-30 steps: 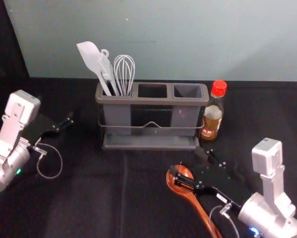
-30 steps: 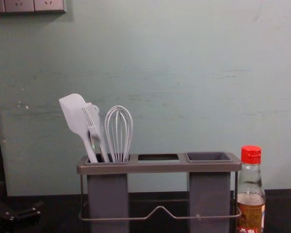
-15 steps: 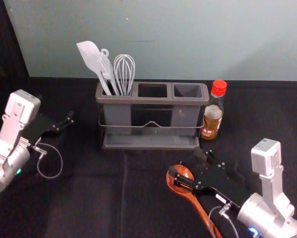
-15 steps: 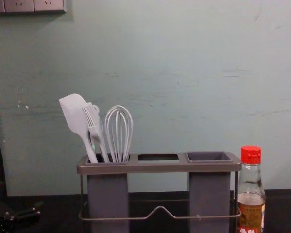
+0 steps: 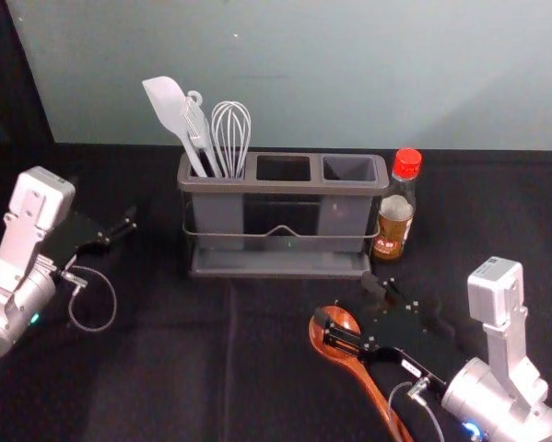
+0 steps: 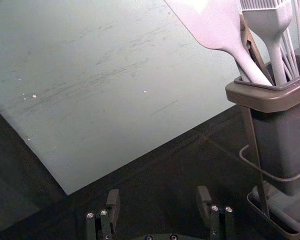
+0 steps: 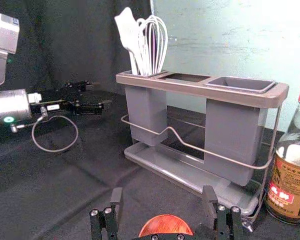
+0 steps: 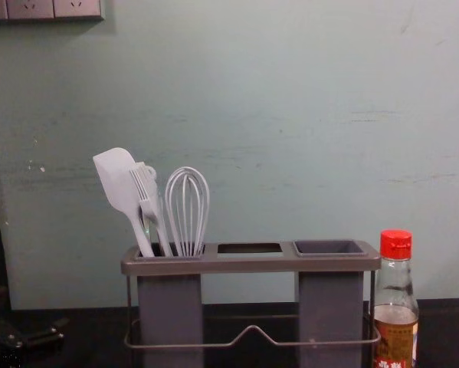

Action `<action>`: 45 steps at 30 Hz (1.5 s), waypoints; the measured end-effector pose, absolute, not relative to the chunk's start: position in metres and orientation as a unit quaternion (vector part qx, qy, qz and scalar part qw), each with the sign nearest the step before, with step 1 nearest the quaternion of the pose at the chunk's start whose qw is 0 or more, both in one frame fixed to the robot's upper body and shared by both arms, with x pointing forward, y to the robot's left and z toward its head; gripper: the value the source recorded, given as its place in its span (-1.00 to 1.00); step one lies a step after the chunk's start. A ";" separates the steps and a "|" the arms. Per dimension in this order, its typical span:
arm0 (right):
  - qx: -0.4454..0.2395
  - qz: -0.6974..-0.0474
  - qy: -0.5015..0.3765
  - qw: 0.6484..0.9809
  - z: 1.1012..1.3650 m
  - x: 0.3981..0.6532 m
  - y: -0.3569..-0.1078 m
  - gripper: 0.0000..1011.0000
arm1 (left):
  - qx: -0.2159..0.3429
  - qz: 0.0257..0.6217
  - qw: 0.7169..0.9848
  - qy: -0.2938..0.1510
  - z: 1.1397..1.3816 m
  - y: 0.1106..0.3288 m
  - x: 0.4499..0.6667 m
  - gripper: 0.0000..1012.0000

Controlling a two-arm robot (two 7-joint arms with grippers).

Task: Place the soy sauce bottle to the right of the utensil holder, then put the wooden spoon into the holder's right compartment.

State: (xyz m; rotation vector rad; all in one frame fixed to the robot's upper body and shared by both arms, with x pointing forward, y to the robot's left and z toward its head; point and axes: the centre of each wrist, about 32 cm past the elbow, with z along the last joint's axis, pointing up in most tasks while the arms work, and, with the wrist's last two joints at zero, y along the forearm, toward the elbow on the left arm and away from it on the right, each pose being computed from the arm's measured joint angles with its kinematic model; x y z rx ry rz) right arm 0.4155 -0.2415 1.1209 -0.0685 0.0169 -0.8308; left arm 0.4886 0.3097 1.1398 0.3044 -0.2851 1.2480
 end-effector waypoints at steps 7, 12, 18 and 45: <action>-0.040 -0.402 0.014 0.915 1.122 0.412 -0.240 0.98 | 0.141 0.580 0.791 -0.132 1.140 0.310 0.489 0.99; -0.068 -0.402 0.037 0.912 1.132 0.407 -0.236 0.98 | 0.142 0.580 0.791 -0.132 1.140 0.310 0.489 0.99; -0.109 -0.406 0.066 0.905 1.151 0.403 -0.230 0.98 | 0.142 0.580 0.791 -0.132 1.140 0.310 0.489 0.99; -0.221 -0.428 0.144 0.864 1.202 0.418 -0.207 0.98 | 0.141 0.580 0.791 -0.132 1.140 0.310 0.489 0.99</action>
